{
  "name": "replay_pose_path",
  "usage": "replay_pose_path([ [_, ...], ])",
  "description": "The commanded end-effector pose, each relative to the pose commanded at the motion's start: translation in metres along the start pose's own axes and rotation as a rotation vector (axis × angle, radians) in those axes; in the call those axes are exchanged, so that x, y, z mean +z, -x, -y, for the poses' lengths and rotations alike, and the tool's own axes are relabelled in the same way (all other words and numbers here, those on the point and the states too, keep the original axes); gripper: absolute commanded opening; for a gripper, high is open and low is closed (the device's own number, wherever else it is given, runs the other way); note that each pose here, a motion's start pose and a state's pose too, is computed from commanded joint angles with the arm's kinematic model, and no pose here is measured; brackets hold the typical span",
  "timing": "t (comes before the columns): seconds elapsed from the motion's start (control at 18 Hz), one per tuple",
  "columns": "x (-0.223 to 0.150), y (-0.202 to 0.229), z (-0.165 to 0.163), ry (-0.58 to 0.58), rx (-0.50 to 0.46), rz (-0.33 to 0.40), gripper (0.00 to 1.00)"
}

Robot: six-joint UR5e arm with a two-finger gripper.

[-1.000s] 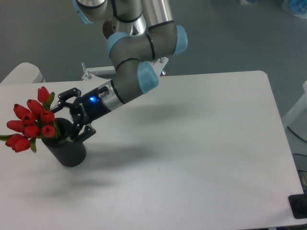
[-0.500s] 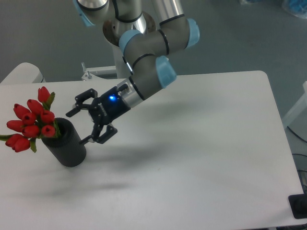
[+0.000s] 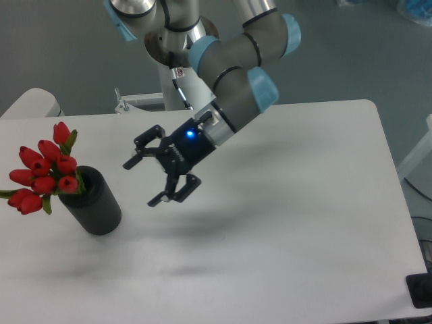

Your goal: Insert the flowers into the vase

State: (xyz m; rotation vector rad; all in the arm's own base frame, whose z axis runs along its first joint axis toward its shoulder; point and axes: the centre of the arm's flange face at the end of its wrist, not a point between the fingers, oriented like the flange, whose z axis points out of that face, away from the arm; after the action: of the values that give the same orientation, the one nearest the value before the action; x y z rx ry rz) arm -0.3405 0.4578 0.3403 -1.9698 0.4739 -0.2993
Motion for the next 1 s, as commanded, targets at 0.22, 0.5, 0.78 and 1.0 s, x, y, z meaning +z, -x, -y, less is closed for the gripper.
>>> replay_pose_path([
  [0.22,-0.021,0.025,0.012,0.234,0.059,0.081,1.0],
  [0.5,-0.051,0.088,-0.028,0.501,0.0,0.138,1.0],
  [0.78,-0.056,0.144,-0.042,0.642,-0.003,0.155,1.0],
  [1.0,-0.042,0.167,-0.053,0.809,0.027,0.101,1.0],
])
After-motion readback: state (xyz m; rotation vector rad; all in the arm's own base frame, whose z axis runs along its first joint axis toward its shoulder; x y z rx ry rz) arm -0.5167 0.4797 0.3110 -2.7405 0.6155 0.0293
